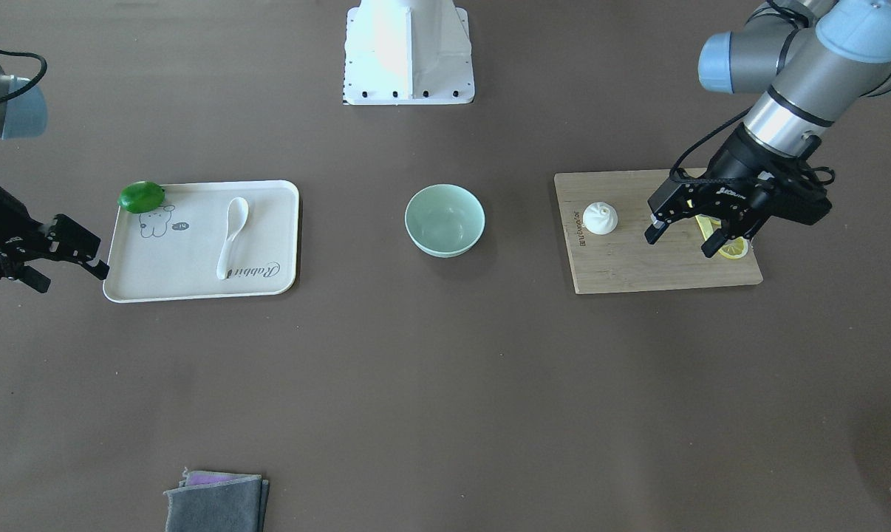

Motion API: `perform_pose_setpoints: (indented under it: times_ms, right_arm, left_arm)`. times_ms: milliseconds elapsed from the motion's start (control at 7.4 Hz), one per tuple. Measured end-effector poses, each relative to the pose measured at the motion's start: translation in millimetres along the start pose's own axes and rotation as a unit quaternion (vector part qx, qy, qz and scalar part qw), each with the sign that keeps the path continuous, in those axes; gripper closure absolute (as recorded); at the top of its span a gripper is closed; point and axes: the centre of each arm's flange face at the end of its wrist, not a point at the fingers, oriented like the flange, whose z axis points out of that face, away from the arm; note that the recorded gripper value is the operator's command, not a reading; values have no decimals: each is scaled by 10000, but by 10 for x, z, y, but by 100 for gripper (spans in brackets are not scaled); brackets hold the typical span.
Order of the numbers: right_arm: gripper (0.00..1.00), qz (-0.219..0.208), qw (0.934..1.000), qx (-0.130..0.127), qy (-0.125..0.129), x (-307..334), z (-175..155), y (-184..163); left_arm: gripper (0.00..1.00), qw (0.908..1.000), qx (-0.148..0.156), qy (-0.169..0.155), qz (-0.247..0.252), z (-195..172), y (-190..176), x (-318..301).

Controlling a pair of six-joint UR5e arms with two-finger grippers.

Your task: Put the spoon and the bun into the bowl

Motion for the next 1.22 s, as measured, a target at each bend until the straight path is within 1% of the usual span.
perform_pose_setpoints:
  times_ms: [135, 270, 405, 676, 811, 946, 1216]
  right_arm:
    - [0, 297, 9995, 24, 75, -306, 237, 206]
    - [3, 431, 9990, 55, 131, -579, 431, 429]
    - [6, 451, 9987, 51, 216, -769, 606, 628]
    - [6, 382, 9973, -80, 617, -1042, 932, 905]
    - [12, 324, 9965, -108, 762, -1170, 1032, 989]
    - [18, 291, 9960, -143, 835, -1241, 1090, 1053]
    - [36, 276, 9950, -209, 934, -1298, 1156, 1127]
  left_arm:
    - [2, 10000, 2, -3, 4, 47, 88, 77]
    - [2, 10000, 3, 16, 17, 48, 131, 121]
    - [2, 10000, 5, 41, 32, 35, 149, 152]
    - [2, 10000, -3, 58, 48, 31, 156, 166]
    - [2, 10000, -11, 69, 57, 31, 159, 170]
    - [2, 10000, -19, 74, 61, 33, 160, 169]
    - [2, 10000, -31, 72, 60, 39, 166, 157]
